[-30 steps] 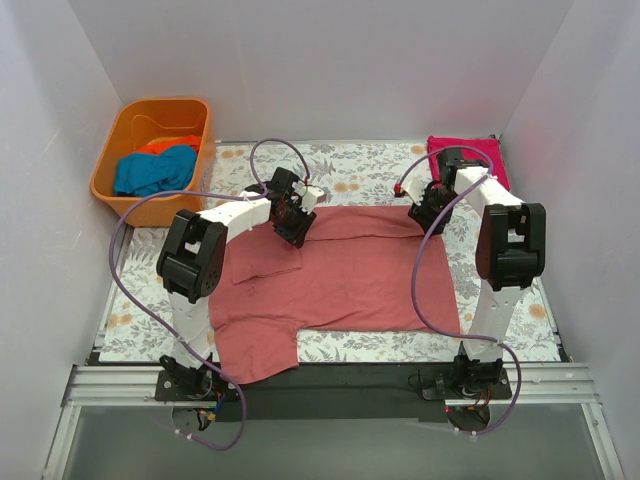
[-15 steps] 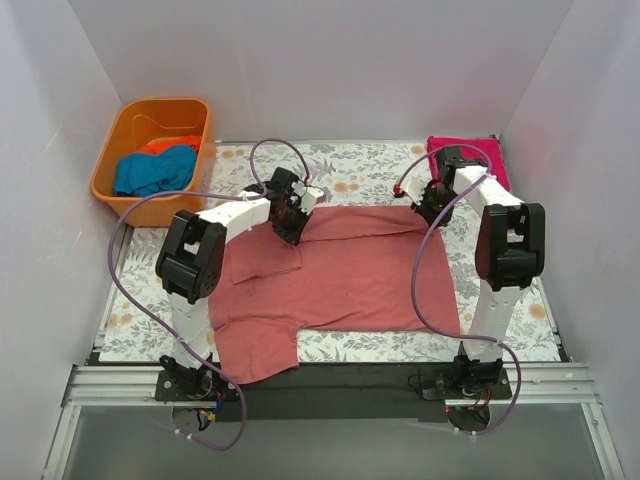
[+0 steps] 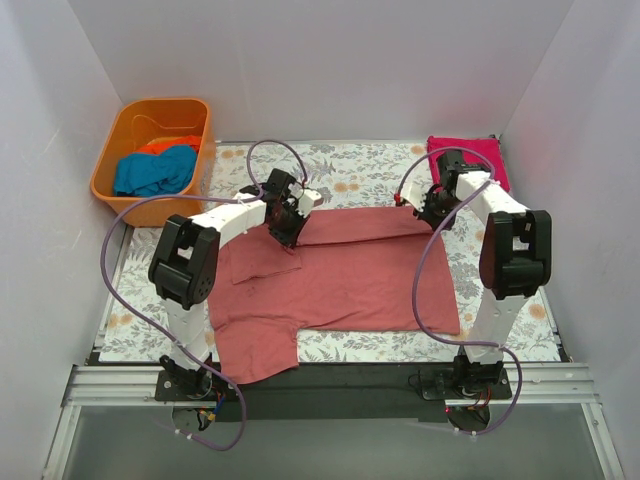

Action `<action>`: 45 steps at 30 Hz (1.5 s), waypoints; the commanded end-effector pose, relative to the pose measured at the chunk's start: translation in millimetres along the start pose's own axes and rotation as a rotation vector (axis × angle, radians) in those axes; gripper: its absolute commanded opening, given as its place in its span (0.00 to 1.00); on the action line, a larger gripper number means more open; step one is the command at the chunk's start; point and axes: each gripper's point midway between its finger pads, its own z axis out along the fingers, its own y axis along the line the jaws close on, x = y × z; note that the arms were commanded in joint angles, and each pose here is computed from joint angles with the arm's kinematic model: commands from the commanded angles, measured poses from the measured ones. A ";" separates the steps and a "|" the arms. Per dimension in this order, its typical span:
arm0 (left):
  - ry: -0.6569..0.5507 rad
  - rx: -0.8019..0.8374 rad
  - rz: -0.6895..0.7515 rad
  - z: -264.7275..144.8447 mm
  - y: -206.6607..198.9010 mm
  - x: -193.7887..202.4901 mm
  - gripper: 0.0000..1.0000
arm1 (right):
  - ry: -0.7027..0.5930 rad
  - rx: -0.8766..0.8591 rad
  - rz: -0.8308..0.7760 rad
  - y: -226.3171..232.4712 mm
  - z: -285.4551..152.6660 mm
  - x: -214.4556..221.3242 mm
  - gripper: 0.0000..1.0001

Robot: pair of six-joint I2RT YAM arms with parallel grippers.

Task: Fold and stack the t-shirts
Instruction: Fold the tshirt

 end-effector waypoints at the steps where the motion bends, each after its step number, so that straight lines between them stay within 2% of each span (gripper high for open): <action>1: 0.018 0.039 0.006 -6.8 -10.1 9.8 0.00 | 0.027 -0.023 -0.038 10.7 2.0 4.8 0.01; 3: 0.040 0.050 0.000 -3.5 -10.9 15.0 0.01 | 0.041 -0.044 -0.041 16.9 6.6 6.6 0.03; 4: 0.040 0.053 -0.004 -4.0 -11.5 14.3 0.06 | 0.045 -0.043 -0.044 17.6 6.6 5.9 0.16; 5: 0.035 0.055 -0.012 -5.5 -11.4 13.3 0.20 | 0.037 -0.043 -0.042 17.8 5.9 3.6 0.25; 7: -0.016 0.073 -0.054 -18.7 -9.2 2.1 0.29 | 0.008 -0.010 -0.027 7.4 -2.6 -4.1 0.44; 8: -0.042 0.074 -0.076 -25.9 -5.3 -3.5 0.38 | -0.019 -0.001 0.009 4.2 -6.2 -10.1 0.48; 10: -0.117 0.064 -0.133 -48.8 11.3 -16.6 0.43 | -0.104 0.027 0.062 -11.7 -20.5 -27.7 0.50; 15: -0.218 -0.094 -0.252 -81.9 69.7 -13.7 0.45 | -0.222 0.035 0.241 -30.9 -32.2 -56.4 0.46; 18: -0.195 -0.211 -0.333 -88.8 106.0 8.0 0.44 | -0.243 0.015 0.328 -40.1 -23.2 -64.5 0.42; 24: -0.191 -0.310 -0.428 -101.4 137.2 31.2 0.38 | -0.296 -0.025 0.370 -44.6 -13.8 -87.9 0.35; 27: -0.159 -0.354 -0.462 -98.8 149.7 43.9 0.34 | -0.379 -0.090 0.359 -24.9 -20.5 -122.9 0.35; 32: -0.106 -0.396 -0.499 -92.2 159.4 62.1 0.36 | -0.516 -0.228 0.316 30.0 -35.2 -202.2 0.36; 36: -0.125 -0.322 -0.496 -98.7 143.0 63.5 0.35 | -0.564 -0.344 0.245 86.5 -34.6 -250.8 0.37; 37: -0.138 -0.230 -0.485 -94.9 124.6 63.1 0.34 | -0.585 -0.360 0.195 105.0 -35.9 -270.1 0.37; 40: -0.172 -0.108 -0.434 -108.9 90.6 63.0 0.32 | -0.607 -0.432 0.175 143.6 -29.3 -299.4 0.37; 45: -0.077 -0.019 -0.482 -108.9 48.5 102.7 0.33 | -0.569 -0.513 0.197 188.3 -2.7 -324.0 0.39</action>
